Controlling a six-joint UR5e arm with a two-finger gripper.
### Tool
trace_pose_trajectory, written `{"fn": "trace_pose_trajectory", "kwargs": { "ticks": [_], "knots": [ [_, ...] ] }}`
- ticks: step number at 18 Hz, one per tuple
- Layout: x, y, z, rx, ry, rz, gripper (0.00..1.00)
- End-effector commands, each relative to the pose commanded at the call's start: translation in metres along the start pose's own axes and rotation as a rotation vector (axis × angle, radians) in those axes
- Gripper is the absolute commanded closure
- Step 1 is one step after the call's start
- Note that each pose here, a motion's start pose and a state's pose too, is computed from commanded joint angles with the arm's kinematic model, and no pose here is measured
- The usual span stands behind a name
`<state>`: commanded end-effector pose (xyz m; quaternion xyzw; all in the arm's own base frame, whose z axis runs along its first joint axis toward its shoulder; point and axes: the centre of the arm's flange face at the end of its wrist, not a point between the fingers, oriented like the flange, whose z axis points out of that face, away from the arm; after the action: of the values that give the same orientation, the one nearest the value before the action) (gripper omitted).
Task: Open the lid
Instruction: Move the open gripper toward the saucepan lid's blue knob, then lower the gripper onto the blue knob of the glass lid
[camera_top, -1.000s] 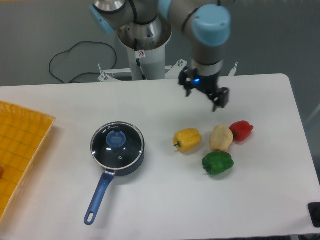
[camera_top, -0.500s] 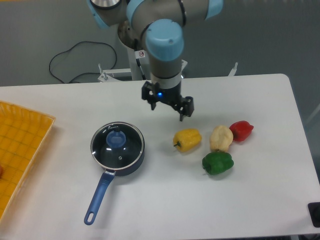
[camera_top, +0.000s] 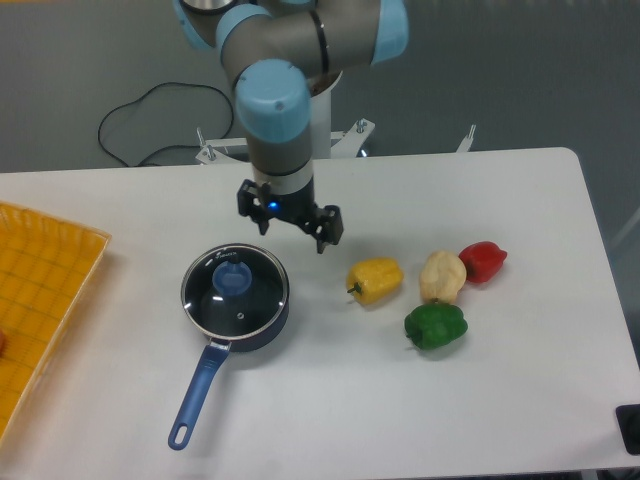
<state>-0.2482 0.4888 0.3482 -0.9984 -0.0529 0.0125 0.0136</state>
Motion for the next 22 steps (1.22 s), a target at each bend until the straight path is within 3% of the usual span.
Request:
{"fn": "trace_pose_trajectory", "kwargs": {
  "ticks": [22],
  "knots": [
    [0.043,-0.030,0.013,0.005,0.001,-0.043,0.00]
  ]
}}
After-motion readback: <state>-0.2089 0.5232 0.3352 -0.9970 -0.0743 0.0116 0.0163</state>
